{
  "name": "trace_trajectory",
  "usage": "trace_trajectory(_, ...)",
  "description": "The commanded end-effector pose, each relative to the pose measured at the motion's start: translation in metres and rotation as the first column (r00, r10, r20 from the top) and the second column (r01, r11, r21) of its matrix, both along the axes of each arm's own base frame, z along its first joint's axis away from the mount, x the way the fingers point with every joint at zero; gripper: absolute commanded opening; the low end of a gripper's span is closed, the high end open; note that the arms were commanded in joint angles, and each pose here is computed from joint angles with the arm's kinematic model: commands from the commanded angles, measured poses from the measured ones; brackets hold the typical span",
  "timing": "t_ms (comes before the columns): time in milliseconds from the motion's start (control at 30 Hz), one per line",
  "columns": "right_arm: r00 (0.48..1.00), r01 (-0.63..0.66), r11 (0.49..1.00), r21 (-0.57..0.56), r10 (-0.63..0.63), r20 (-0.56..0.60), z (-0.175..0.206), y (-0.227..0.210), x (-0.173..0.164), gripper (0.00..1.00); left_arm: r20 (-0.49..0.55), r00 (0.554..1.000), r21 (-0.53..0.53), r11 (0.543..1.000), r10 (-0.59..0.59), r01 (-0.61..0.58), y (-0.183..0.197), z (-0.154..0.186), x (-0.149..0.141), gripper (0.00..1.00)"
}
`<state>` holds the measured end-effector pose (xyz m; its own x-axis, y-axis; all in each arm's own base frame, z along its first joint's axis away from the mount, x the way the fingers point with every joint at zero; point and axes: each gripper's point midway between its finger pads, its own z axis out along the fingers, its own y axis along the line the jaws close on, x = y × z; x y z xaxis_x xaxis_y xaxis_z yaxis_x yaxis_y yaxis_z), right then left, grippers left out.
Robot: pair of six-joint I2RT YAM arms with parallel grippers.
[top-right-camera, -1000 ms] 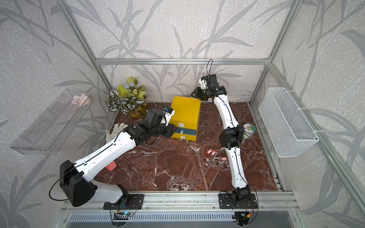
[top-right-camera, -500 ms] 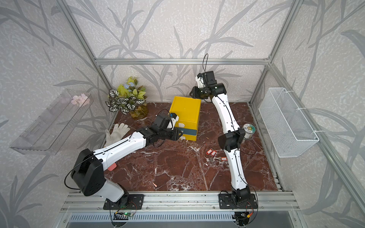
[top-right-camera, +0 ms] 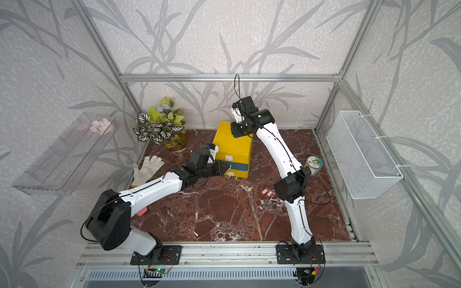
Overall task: Take the keys out of the drawer
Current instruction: Open the drawer in the storage box.
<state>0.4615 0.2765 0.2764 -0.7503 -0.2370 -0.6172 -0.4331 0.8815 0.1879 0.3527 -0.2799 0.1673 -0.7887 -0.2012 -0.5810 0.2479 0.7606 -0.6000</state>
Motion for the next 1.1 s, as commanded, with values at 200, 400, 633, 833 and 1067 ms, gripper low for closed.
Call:
trace_trajectory(200,0.989,0.055,0.997,-0.062,-0.046,0.143,0.01,-0.014,-0.009,0.24,-0.17,0.937,-0.089,0.942,0.304,-0.322,0.044,-0.045,-0.017,0.35)
trace_trajectory(400,0.986,0.059,0.997,-0.059,-0.049,0.158,-0.011,-0.013,-0.017,0.24,-0.181,0.894,-0.175,0.881,0.41,-0.44,0.049,-0.052,-0.032,0.37)
trace_trajectory(633,0.99,0.089,0.994,-0.057,-0.082,0.112,-0.033,-0.019,-0.027,0.24,-0.201,0.895,-0.34,0.829,0.398,-0.444,0.024,-0.049,-0.016,0.38)
trace_trajectory(833,0.986,0.106,0.994,-0.04,-0.099,0.136,-0.031,-0.025,-0.034,0.24,-0.277,0.875,-0.456,0.747,0.398,-0.484,0.009,-0.065,-0.005,0.37)
trace_trajectory(1067,0.986,0.098,0.993,-0.06,-0.088,0.143,-0.03,-0.027,-0.036,0.24,-0.236,0.883,-0.561,0.685,0.406,-0.465,0.007,-0.05,-0.003,0.34)
